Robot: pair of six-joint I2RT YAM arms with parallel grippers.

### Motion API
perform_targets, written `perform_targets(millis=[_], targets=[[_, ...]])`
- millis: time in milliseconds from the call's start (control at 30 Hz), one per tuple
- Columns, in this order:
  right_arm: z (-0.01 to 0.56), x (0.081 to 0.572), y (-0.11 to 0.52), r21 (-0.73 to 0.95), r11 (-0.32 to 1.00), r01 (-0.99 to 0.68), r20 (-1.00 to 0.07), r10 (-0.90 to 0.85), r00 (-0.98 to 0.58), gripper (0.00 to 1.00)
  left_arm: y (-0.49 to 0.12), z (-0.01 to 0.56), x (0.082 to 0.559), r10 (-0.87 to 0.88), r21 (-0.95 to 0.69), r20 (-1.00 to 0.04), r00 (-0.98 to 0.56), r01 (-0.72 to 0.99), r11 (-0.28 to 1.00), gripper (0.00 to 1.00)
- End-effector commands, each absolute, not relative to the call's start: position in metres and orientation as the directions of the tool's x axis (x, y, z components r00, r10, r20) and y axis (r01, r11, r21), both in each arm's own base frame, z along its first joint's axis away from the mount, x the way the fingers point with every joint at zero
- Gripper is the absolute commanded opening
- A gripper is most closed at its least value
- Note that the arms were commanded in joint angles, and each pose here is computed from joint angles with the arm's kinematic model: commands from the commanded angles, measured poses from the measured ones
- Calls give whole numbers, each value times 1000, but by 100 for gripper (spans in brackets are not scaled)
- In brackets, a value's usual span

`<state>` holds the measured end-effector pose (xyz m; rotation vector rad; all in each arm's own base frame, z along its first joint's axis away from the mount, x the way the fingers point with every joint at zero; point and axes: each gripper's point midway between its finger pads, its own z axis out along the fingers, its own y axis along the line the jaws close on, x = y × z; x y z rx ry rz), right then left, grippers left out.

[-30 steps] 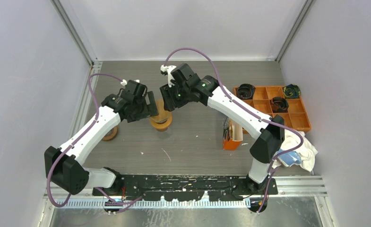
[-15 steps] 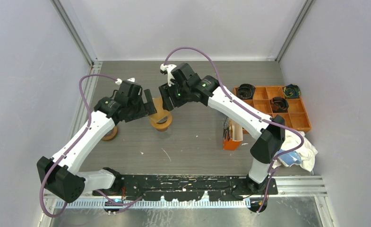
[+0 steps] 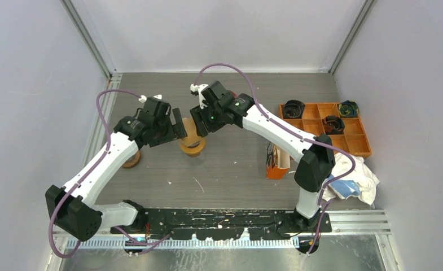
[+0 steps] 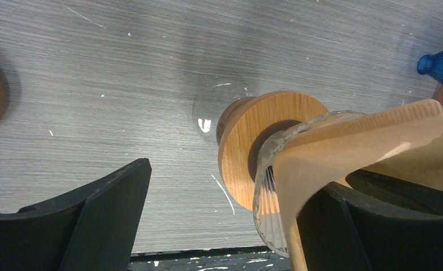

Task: Place the coffee filter in the dripper
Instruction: Place the coffee filter in the coffee dripper.

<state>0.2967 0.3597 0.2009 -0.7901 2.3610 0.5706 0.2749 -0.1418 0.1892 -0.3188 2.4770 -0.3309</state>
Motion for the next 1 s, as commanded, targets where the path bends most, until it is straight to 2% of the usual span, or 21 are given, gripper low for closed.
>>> perform_targets(millis=[0, 400, 967], targets=[[209, 306, 364, 185, 731, -657, -676, -390, -625, 62, -141, 182, 280, -296, -294, -547, -783, -152, 944, 93], [198, 306, 363, 174, 731, -660, -662, -409, -628, 63, -134, 172, 278, -294, -263, -544, -786, -173, 949, 92], [204, 307, 363, 175, 729, -661, -675, -400, -620, 62, -140, 209, 277, -344, -378, -612, -712, -119, 918, 99]])
